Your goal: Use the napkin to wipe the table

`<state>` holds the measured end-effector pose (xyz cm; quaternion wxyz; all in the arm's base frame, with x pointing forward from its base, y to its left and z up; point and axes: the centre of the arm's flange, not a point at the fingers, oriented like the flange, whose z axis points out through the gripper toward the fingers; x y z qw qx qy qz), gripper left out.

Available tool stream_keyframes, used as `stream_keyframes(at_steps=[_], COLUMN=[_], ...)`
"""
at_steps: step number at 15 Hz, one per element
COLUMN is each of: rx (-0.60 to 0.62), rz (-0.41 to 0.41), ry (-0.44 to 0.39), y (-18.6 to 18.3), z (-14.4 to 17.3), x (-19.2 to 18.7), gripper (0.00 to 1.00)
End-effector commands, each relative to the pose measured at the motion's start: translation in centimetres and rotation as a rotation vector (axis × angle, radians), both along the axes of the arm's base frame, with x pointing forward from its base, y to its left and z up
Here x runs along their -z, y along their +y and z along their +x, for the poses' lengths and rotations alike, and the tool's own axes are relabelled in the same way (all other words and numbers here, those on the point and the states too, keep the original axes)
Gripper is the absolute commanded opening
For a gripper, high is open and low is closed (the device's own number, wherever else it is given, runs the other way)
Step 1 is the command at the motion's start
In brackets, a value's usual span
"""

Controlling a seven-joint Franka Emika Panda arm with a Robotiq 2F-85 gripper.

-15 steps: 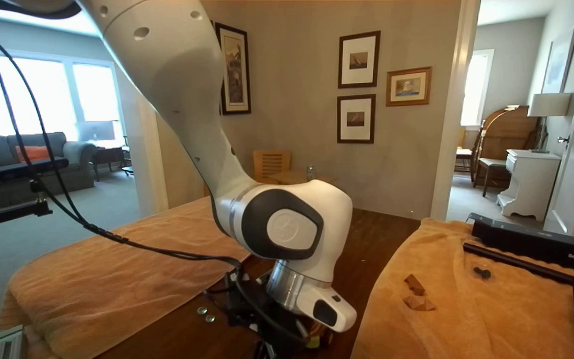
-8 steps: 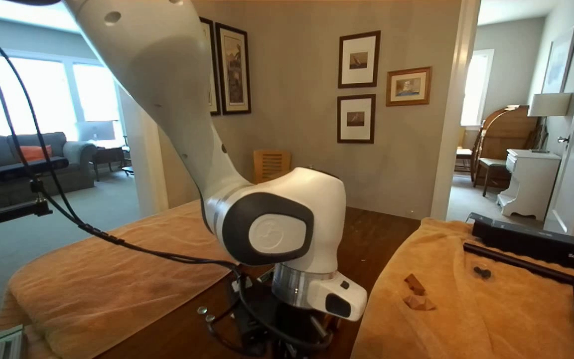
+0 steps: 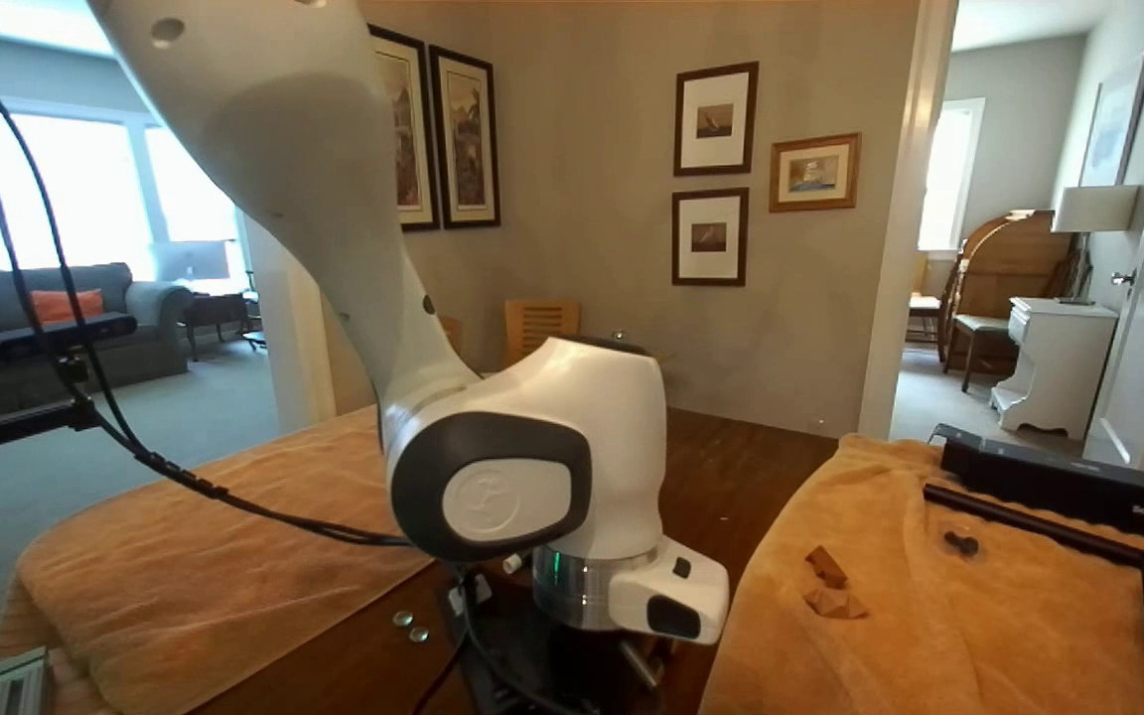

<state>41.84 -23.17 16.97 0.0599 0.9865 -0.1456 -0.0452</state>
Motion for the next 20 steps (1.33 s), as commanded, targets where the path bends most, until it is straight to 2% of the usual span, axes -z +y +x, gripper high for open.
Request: stream_keyframes(at_steps=[1,5,6,7,9,12,17,20], rx=[-0.030,-0.058,-0.063,-0.067,-0.063,-0.054,0.000,0.038], rz=[0.034,0.032,0.032,0.031,0.031,0.032,-0.011,-0.056], ry=[-0.058,-0.086,-0.091,-0.092,-0.083,-0.097,-0.142,-0.111], y=[-0.2,-0.3,-0.3,-0.1,0.6,2.0,4.2,5.1], z=[-1.1,-1.3,-1.3,-1.4,-1.7,-2.1,-2.9,-3.8], x=[1.5,1.4,1.3,1.1,-0.2,-3.1,-9.6,-13.3], gripper=[0.01,0.01,0.27,0.28,0.40,0.61,0.98,1.00])
